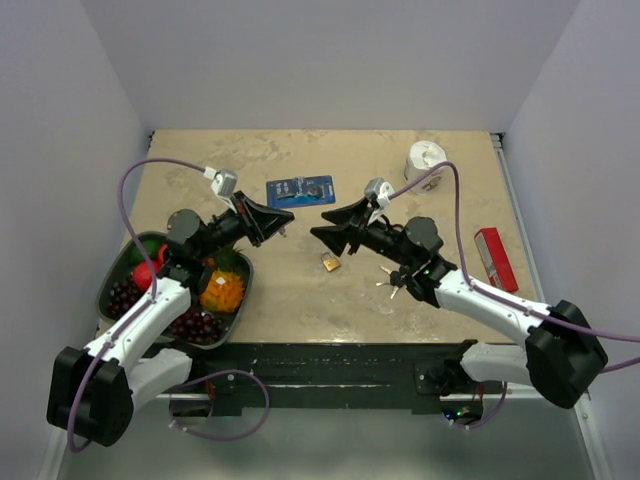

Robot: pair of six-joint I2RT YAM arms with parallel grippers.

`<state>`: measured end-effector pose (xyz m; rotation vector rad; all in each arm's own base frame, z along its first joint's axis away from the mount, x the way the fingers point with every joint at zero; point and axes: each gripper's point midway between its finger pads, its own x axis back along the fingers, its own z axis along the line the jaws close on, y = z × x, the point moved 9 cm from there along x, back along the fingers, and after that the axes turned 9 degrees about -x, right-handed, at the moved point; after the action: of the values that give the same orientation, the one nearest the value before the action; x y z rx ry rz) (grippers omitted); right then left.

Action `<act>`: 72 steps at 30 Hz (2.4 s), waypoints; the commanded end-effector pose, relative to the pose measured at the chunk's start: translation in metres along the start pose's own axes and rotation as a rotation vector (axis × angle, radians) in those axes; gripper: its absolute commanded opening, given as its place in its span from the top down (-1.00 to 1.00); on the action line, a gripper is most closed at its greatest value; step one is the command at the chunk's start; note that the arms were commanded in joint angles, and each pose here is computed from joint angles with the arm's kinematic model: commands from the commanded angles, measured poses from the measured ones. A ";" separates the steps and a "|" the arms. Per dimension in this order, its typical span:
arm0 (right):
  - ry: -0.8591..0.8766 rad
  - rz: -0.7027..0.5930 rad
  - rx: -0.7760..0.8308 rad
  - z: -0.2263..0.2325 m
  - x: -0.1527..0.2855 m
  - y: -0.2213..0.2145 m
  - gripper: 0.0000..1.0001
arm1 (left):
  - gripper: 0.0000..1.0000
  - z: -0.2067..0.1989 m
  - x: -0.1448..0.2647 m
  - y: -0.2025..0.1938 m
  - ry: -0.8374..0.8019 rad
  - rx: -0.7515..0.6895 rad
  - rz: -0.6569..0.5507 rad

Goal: Unlock with the key

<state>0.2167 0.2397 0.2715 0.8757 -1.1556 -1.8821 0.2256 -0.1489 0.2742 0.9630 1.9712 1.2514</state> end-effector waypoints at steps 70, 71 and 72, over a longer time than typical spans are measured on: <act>0.465 0.083 -0.271 0.055 -0.011 0.007 0.28 | 1.00 -0.063 -0.016 0.041 -0.444 -0.051 -0.240; 0.462 0.079 -0.267 0.055 -0.010 0.007 0.28 | 1.00 -0.063 -0.016 0.041 -0.444 -0.052 -0.238; 0.458 0.073 -0.266 0.055 -0.009 0.008 0.28 | 1.00 -0.064 -0.015 0.041 -0.449 -0.056 -0.238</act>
<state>0.1847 0.2735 0.2914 0.9845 -0.6312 -1.6235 0.1951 -0.1813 0.3175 0.9744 1.7001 0.8384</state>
